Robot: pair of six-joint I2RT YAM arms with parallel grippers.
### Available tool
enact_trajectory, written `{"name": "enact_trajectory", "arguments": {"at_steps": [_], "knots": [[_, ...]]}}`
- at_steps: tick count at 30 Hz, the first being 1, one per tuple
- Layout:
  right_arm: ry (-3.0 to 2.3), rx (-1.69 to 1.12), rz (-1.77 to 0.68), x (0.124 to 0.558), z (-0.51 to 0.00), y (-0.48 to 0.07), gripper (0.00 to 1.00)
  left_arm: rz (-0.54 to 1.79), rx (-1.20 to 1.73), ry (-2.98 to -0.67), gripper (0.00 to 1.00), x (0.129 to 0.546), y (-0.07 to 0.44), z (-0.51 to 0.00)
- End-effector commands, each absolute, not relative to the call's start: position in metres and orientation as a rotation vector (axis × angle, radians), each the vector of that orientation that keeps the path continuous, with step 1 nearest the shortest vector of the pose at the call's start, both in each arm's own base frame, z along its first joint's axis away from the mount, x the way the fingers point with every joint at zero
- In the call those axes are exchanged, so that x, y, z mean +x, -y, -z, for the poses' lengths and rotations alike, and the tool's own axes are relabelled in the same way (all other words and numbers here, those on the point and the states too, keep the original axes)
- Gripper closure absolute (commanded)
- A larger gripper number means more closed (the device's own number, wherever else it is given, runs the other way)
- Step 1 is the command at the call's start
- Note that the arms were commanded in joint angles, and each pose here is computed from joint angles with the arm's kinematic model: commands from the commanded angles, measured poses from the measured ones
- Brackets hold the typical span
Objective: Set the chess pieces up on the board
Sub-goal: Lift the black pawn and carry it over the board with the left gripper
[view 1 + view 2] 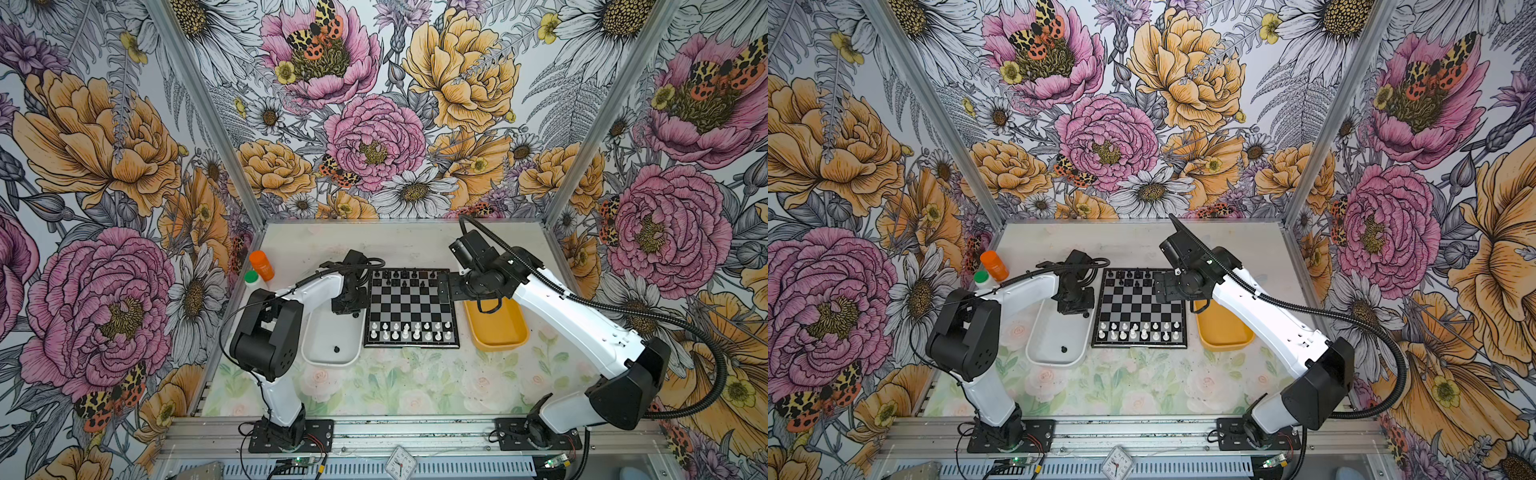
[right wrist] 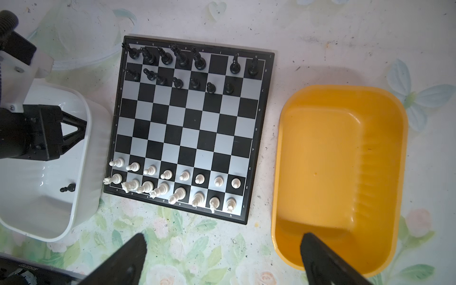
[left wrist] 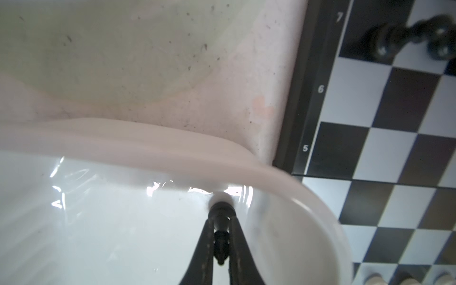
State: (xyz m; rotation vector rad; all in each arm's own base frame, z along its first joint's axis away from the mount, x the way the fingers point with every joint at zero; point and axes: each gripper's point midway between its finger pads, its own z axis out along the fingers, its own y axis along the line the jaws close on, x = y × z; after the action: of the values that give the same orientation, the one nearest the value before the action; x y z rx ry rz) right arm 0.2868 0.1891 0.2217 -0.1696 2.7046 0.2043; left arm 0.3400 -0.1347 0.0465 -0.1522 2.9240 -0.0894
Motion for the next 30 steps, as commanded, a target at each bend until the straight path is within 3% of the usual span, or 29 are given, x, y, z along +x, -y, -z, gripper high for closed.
{"name": "enact_trajectory", "arguments": {"at_steps": [1, 7, 16, 24, 30], "knots": [[-2.654, -0.13, -0.224, 0.291, -0.237, -0.185, 0.0, 0.084, -0.124, -2.911, 0.91, 0.349, 0.134, -0.056], [-2.652, -0.122, -0.227, 0.291, -0.237, -0.185, 0.0, 0.047, -0.093, -2.898, 0.92, 0.354, 0.13, -0.076], [-2.641, -0.095, -0.229, 0.288, -0.24, -0.181, 0.0, 0.064, -0.043, -2.79, 0.92, 0.386, 0.14, -0.147], [-2.625, -0.051, -0.222, 0.28, -0.243, -0.168, 0.0, 0.131, 0.073, -2.686, 0.91, 0.425, 0.194, -0.194], [-2.614, -0.022, -0.217, 0.275, -0.247, -0.156, 0.0, 0.165, 0.185, -2.643, 0.91, 0.446, 0.249, -0.198]]}}
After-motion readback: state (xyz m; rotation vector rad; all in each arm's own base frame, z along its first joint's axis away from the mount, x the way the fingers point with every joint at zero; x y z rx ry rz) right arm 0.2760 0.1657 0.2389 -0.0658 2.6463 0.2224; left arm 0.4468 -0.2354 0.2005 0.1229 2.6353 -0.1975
